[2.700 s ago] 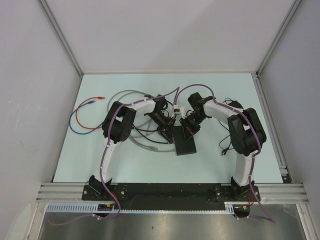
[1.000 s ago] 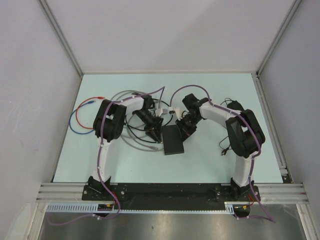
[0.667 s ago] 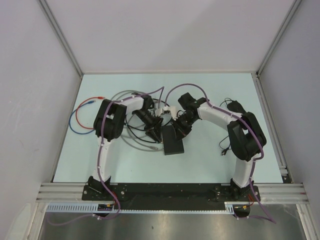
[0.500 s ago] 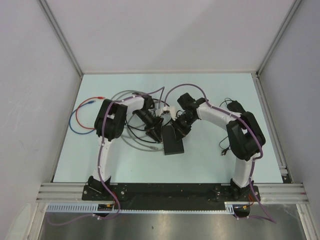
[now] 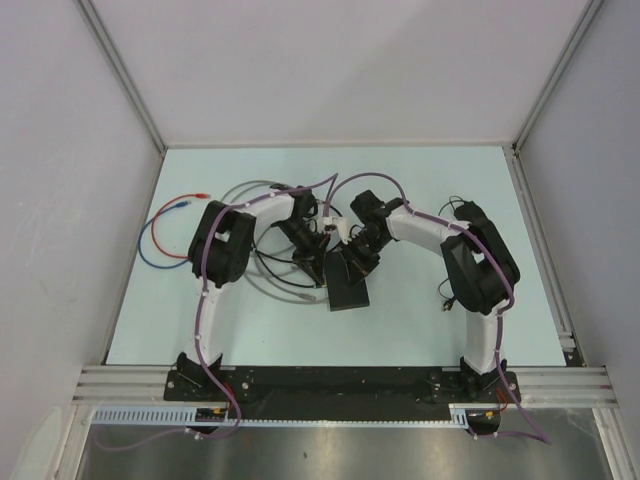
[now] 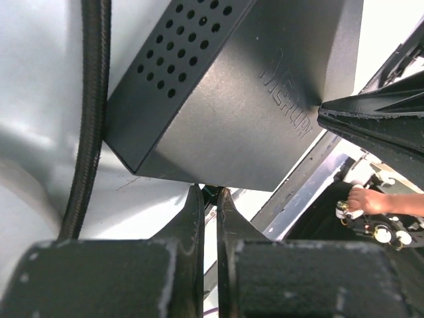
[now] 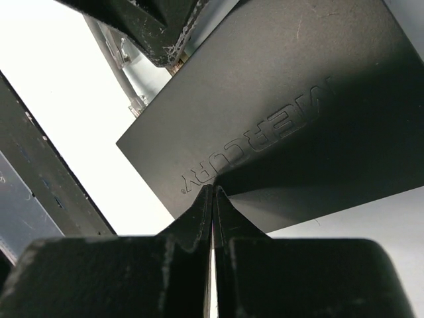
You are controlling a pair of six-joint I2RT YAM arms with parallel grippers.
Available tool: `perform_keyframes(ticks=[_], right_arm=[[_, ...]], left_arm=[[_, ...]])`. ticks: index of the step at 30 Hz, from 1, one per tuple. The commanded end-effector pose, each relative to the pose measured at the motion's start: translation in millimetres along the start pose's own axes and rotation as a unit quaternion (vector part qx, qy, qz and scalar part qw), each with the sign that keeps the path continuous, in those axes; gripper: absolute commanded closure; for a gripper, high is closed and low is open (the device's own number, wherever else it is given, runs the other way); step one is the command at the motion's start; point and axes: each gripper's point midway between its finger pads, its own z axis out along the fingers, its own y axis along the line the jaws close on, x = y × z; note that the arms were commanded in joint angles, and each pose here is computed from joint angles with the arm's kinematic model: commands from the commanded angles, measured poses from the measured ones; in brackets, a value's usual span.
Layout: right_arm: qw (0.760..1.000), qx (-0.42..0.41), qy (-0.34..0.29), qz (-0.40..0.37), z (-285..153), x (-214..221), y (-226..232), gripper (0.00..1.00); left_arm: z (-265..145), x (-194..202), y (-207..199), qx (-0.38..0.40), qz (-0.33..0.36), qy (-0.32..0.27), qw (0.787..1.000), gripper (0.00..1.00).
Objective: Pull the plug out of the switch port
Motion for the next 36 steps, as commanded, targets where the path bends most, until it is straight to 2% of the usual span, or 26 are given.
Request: perform_keyframes(ticks=[1,3,5,6,9,12,14,18,25,27,32,35,36], right_arm=[[1.0,0.023,0.006,-0.001,7,-2,-13,1.0],[0.999,0.034,0.005,-0.003,5,-3,-15,1.0],[0.999,0.042,0.003,-0.009,2,-4,-16,1.0],[0.999,0.044,0.002,-0.01,-1,-4,-15,1.0],[0.999,0.049,-0.004,-0.015,-2,-6,-16,1.0],[0.999,0.051,0.002,-0.017,1,-2,-16,1.0],[0.999,0.051,0.007,-0.017,2,0,-15,1.0],[0.998,0.053,0.005,-0.017,0,0,-17,1.0],[0.996,0.053,-0.043,-0.053,-19,-27,-1,1.0],[0.996,0.054,-0.048,-0.061,-22,-30,2,0.99],[0.995,0.056,-0.05,-0.068,-29,-31,6,0.9],[0.995,0.051,-0.047,-0.076,-35,-31,11,0.77],[0.995,0.046,-0.042,-0.077,-37,-29,13,0.71]], left_arm=[[4,21,45,-0.127,-0.008,0.047,0.991,1.0],[-3,28,47,-0.137,-0.001,0.063,0.988,1.0],[-9,46,38,-0.116,-0.003,0.079,0.99,1.0],[-4,62,36,-0.095,-0.007,0.095,0.991,1.0],[-1,72,44,-0.098,0.011,0.109,0.989,1.0],[-9,56,48,-0.094,0.042,0.096,0.99,1.0],[-22,37,54,-0.118,0.066,0.082,0.987,1.0],[-37,23,59,-0.136,0.08,0.071,0.985,1.0],[-27,26,62,-0.127,0.058,0.071,0.988,1.0],[-27,23,57,-0.117,0.057,0.056,0.99,0.93],[-28,-15,26,-0.053,0.074,0.001,0.996,0.96],[-27,-45,-4,0.012,0.091,-0.024,0.995,0.96],[-19,-48,-6,0.034,0.081,-0.015,0.996,0.95]])
